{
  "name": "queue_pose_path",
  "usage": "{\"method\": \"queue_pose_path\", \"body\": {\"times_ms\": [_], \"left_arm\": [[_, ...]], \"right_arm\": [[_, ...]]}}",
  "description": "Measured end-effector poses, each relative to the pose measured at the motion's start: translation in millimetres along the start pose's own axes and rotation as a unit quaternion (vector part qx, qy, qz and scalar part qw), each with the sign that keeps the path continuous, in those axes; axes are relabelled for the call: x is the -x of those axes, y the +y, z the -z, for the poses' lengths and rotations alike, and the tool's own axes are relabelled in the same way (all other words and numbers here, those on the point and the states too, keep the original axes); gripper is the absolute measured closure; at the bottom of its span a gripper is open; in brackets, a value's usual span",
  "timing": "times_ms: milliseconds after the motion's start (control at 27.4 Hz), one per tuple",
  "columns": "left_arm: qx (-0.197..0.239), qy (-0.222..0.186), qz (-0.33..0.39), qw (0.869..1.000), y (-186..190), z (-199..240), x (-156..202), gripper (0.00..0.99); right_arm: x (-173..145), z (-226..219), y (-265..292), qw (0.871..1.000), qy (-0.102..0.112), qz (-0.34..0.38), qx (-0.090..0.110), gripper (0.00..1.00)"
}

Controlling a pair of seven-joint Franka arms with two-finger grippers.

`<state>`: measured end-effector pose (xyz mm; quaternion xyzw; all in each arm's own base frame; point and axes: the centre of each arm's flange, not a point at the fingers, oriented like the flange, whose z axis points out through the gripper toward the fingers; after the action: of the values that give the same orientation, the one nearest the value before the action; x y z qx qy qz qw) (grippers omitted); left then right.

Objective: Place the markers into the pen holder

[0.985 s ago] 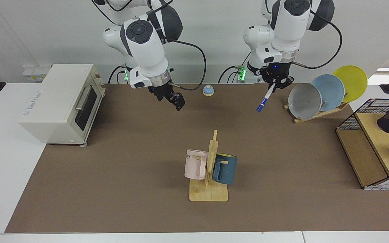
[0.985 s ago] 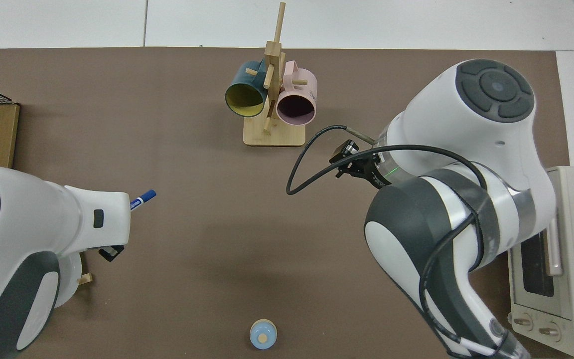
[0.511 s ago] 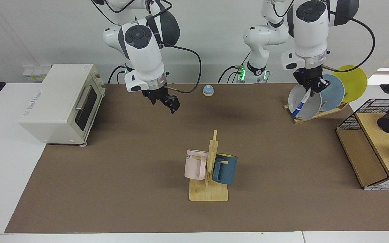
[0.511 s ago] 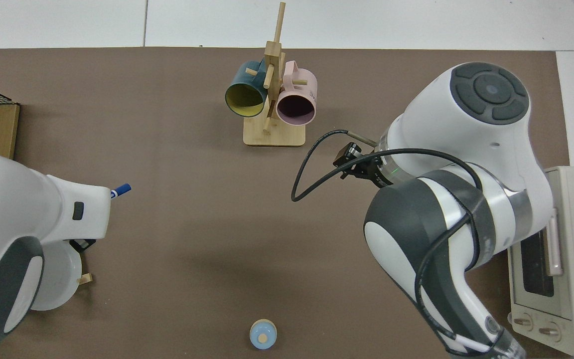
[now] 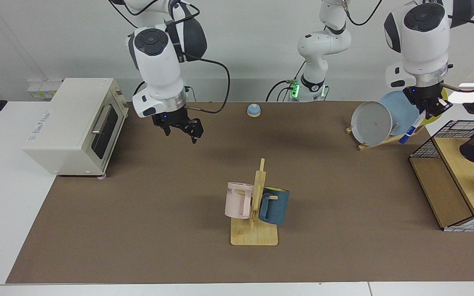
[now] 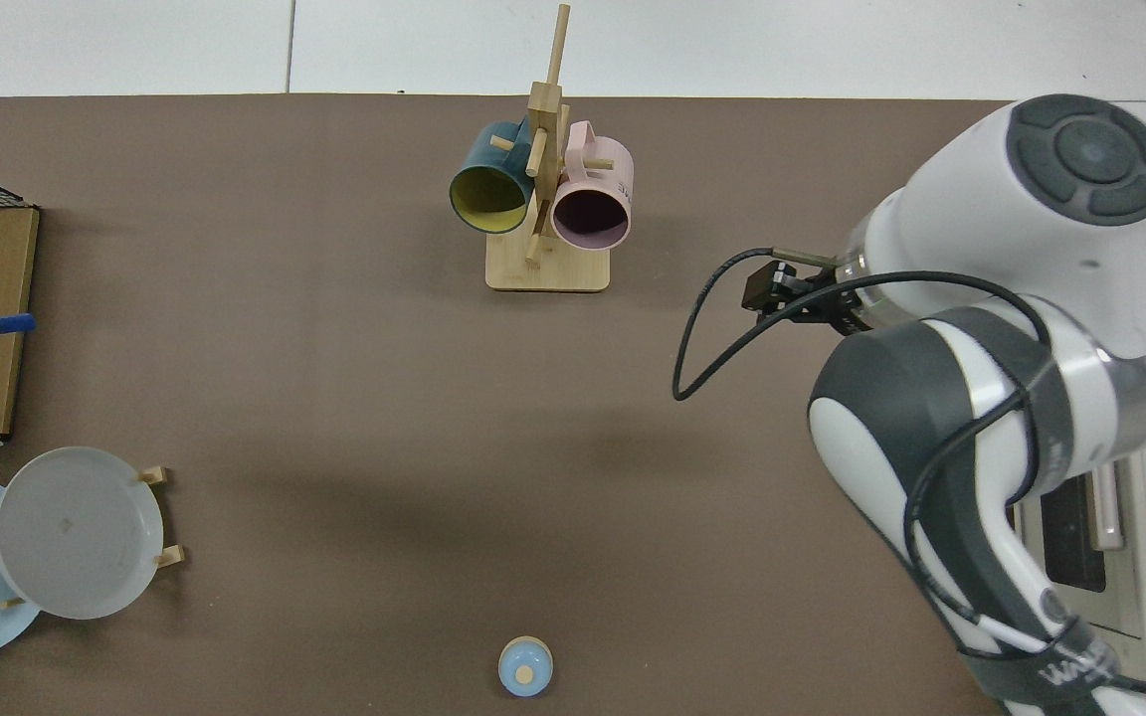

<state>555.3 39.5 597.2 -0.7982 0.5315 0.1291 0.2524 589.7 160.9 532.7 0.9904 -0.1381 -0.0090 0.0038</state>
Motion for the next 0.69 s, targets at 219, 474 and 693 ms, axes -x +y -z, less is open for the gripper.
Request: {"method": "queue_pose_path", "body": {"times_ms": [219, 474, 693], "left_arm": [[-0.018, -0.022, -0.025, 0.999, -6, 6, 3, 0.824], [-0.042, -0.059, -0.074, 0.995, -19, 11, 13, 0.824], [-0.051, -0.092, -0.118, 0.987, -34, 11, 31, 0.824]], "right_arm": [[-28, 21, 58, 0.998, 0.014, 0.067, 0.004, 0.00], [-25, 56, 87, 0.994, 0.001, 0.109, 0.012, 0.00], [-17, 86, 108, 0.994, 0.019, 0.110, 0.008, 0.00]]}}
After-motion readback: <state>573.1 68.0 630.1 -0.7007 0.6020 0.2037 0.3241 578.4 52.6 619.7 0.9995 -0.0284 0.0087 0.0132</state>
